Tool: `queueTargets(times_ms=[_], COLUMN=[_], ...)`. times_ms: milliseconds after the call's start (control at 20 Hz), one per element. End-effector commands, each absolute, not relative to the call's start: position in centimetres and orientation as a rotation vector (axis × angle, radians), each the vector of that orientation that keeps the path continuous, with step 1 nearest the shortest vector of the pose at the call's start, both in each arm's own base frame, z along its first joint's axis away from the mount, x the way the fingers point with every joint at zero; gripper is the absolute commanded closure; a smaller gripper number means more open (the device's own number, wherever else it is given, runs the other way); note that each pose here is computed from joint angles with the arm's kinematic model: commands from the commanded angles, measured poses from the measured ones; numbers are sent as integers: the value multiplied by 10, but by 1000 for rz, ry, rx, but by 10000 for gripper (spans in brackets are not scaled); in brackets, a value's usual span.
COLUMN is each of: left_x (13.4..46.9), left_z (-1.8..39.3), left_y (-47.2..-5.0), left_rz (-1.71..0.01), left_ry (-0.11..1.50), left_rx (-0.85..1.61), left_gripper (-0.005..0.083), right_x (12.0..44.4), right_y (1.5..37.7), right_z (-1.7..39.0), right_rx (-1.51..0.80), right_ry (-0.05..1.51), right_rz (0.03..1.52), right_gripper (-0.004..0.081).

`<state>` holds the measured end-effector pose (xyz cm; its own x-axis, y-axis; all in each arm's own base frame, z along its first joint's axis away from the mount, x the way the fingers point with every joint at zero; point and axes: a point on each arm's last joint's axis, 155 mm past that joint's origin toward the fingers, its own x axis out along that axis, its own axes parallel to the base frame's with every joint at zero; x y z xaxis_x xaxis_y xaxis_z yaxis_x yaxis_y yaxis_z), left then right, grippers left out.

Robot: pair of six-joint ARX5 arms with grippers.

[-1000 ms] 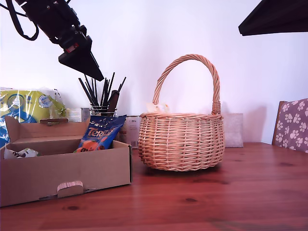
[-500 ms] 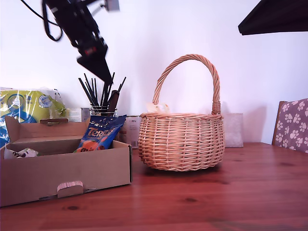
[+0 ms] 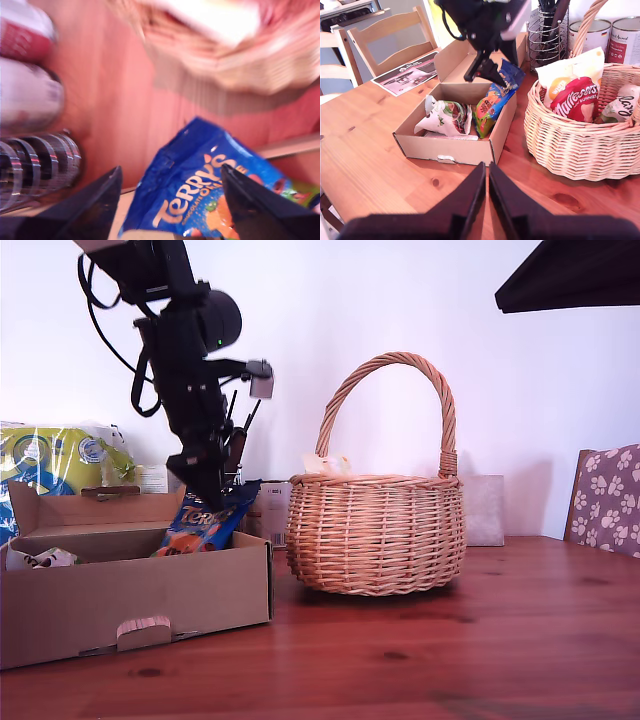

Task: Move the bags of Easter eggs from the cardboard box on the left into the woven basket on the right side.

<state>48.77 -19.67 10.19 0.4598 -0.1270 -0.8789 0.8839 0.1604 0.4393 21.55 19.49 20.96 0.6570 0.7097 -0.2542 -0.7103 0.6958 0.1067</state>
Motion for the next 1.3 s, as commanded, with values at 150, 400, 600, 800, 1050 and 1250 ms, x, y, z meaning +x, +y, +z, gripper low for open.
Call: queueTargets(times_ms=[150, 400, 600, 800, 1050, 1250], left_x=[495, 491, 485, 471, 432, 418], left_z=[95, 87, 80, 72, 61, 59], left_y=[-205, -216, -213, -196, -171, -164], left_rz=[-857, -912, -928, -888, -868, -823], left_ry=[775, 769, 807, 927, 1153, 1247], left_rx=[1254, 1230, 1229, 1210, 1176, 1084], left_gripper=[347, 410, 447, 543, 543, 542], right_x=[215, 215, 215, 215, 214, 212], right_y=[196, 196, 196, 196, 197, 199], right_z=[211, 212, 212, 212, 212, 212], right_rx=[-2, -2, -2, -2, -5, -2], right_ry=[279, 278, 278, 278, 277, 279], right_rz=[811, 811, 811, 812, 813, 829], right_gripper=[782, 782, 782, 782, 782, 782])
